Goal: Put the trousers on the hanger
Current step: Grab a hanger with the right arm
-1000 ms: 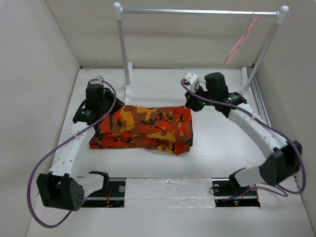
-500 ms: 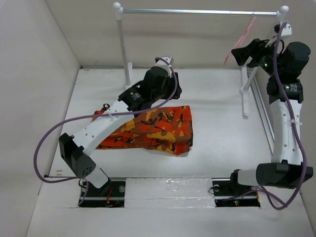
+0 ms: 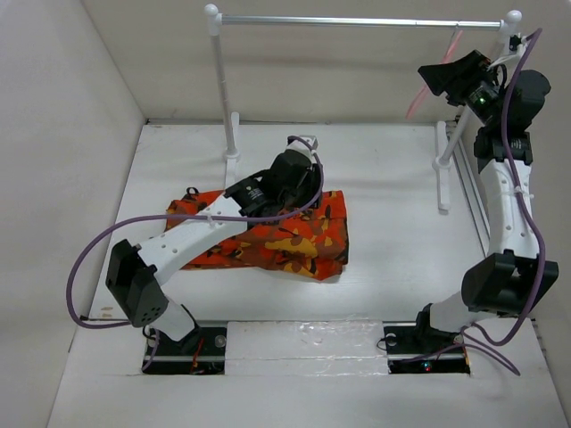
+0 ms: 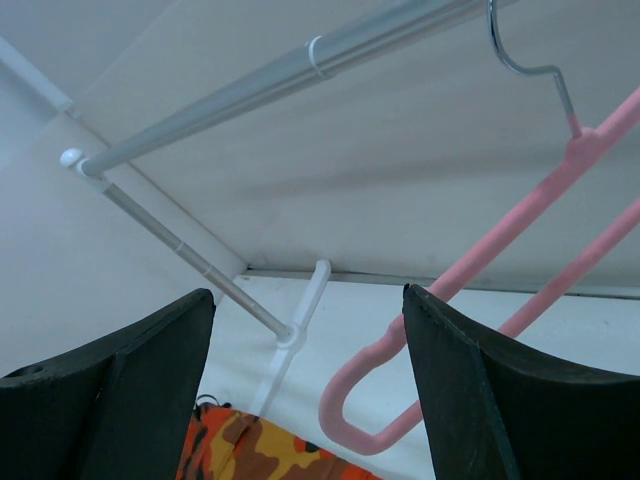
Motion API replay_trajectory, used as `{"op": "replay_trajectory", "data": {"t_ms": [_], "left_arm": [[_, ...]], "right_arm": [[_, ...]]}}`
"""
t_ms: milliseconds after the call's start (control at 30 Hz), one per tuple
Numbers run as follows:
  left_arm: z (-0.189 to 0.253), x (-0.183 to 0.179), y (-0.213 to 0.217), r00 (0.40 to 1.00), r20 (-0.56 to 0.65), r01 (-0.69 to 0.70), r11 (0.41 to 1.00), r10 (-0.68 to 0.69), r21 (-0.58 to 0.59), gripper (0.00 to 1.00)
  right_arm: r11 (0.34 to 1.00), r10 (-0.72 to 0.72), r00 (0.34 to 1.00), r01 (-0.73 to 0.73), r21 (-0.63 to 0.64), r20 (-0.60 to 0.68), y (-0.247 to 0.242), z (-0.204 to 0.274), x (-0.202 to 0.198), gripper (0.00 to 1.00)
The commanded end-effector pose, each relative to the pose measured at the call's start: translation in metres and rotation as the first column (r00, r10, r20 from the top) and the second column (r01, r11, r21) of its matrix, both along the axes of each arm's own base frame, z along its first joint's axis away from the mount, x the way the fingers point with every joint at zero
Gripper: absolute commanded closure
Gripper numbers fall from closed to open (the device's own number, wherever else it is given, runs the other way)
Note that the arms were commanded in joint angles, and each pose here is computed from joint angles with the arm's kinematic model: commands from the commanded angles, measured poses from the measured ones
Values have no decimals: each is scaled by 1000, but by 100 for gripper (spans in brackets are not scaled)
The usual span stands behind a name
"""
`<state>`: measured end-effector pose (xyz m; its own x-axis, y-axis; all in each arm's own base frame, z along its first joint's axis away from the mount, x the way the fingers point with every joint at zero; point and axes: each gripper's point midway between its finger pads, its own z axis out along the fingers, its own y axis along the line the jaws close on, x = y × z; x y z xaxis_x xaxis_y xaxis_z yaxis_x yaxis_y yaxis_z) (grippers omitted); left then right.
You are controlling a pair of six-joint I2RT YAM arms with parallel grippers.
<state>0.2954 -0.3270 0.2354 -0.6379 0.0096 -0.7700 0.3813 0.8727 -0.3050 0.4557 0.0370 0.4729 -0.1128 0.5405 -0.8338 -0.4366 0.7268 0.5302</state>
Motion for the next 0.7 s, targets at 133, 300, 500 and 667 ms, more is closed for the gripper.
{"op": "replay_trajectory", "data": {"t_ms": [133,300,500,667], "left_arm": [[36,-3,11,997,65,-31,996,37,-79,56],[31,-5,15,997,55,-43,996,47,-76,56],[25,-5,16,998,42,-53,996,56,-70,56],[22,-4,15,998,36,-58,996,61,-67,56]], "right_arm": [[999,-38,999,37,36,24,4,0,5,20],[996,-83,996,82,25,33,-2,-5,1,20],[995,-102,994,101,19,28,-5,-12,2,22],[999,-9,999,6,50,45,10,-22,17,21]]}}
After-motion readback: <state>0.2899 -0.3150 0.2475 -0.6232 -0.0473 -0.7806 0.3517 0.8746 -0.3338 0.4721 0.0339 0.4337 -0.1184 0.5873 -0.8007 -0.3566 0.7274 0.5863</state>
